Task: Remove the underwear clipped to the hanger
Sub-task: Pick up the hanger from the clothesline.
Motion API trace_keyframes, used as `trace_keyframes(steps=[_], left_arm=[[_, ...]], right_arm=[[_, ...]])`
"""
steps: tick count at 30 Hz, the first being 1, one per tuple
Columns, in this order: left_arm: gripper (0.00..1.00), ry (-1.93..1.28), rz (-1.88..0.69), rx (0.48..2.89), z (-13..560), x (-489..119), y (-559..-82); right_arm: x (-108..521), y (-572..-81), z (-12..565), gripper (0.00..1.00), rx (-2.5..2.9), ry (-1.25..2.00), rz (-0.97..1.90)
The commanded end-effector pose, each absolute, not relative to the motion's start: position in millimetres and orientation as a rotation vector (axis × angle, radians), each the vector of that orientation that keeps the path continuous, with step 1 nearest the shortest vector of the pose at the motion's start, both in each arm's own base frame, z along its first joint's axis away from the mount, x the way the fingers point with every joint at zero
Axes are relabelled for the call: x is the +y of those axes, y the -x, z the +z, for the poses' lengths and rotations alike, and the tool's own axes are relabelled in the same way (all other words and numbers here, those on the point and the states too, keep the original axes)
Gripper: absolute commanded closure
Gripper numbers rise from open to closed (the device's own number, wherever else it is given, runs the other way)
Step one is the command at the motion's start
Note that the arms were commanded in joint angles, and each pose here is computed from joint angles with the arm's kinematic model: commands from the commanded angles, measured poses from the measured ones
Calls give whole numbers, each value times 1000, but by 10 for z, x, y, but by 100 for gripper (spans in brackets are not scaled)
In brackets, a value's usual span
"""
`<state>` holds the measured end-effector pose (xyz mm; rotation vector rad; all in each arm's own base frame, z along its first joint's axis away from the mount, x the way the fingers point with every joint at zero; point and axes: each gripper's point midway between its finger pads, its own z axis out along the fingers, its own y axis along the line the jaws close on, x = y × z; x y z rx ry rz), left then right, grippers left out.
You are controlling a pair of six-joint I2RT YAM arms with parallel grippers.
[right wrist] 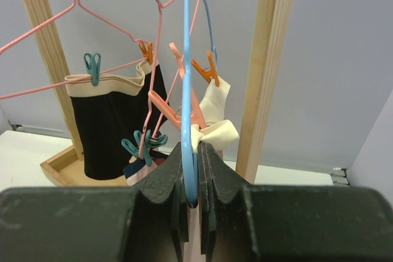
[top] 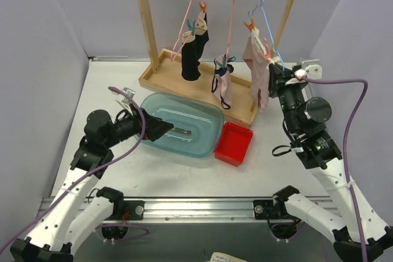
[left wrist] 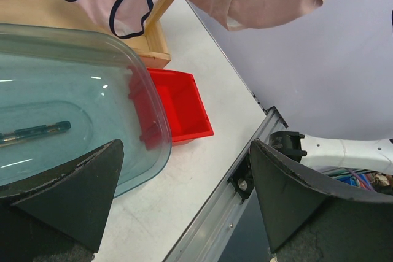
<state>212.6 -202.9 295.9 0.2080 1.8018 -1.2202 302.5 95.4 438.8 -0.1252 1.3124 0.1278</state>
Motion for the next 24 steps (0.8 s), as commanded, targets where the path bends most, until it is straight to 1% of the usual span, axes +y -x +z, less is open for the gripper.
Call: trace_keyframes(steps=[1,10,14,20,23,24], left_arm=[[6,-230,-1217,1740,3100,-2027,-2113],[6,-227,-1211,1745,3069,-2026,-2132],[6,-225,-1214,1745,3070,-2032,-2146],[6,-225,-1208,1745,3087,-2023,-2136],[6,-226,-1207,1747,3082,-2018,-2125],[6,-226,-1206,1749,3082,-2019,-2127]], right_arm=[[852,-2873,5026,100,1124,63,146],[815,-2400,5308,100,977,76,276],[845,-2332,5364,100,946,94,302],[1046,-2176,5334,100,939,207,395],[1117,-2003,5290,100,948,263,460],[1077,-1853,5307,100,924,277,471]])
